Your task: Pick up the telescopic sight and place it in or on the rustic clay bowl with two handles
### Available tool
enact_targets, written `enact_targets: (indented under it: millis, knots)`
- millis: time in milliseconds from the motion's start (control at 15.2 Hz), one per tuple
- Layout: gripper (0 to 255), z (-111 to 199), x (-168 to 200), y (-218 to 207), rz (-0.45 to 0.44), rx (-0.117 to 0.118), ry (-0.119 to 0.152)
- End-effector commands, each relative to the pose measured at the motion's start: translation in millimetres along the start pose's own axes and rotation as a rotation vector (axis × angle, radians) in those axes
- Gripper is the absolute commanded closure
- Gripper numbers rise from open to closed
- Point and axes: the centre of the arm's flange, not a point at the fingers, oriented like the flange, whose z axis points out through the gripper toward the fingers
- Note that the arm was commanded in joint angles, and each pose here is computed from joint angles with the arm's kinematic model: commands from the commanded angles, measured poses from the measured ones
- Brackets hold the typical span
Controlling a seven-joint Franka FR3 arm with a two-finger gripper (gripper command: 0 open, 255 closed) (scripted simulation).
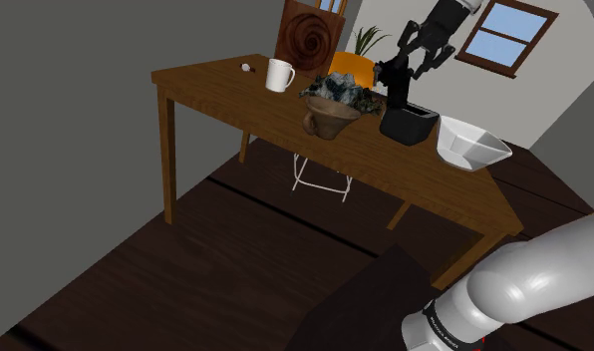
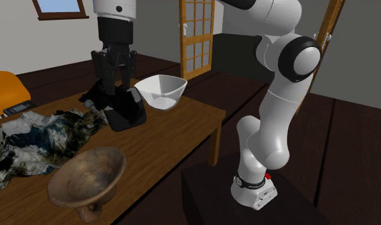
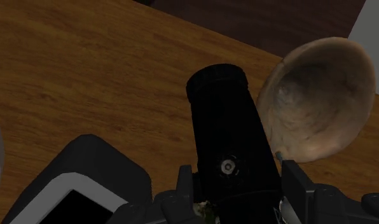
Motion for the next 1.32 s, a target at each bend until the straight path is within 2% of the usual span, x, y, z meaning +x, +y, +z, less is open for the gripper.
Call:
enact_targets:
  millis: [0, 594, 1254]
  knots:
    - [255, 0.9, 3.9, -25.0, 0.000, 0.000, 0.000]
    - [255, 1.6, 24.6, -139.9, 0.000, 0.000, 0.000]
    - [255, 53.4, 20.4, -130.7, 0.000, 0.000, 0.000]
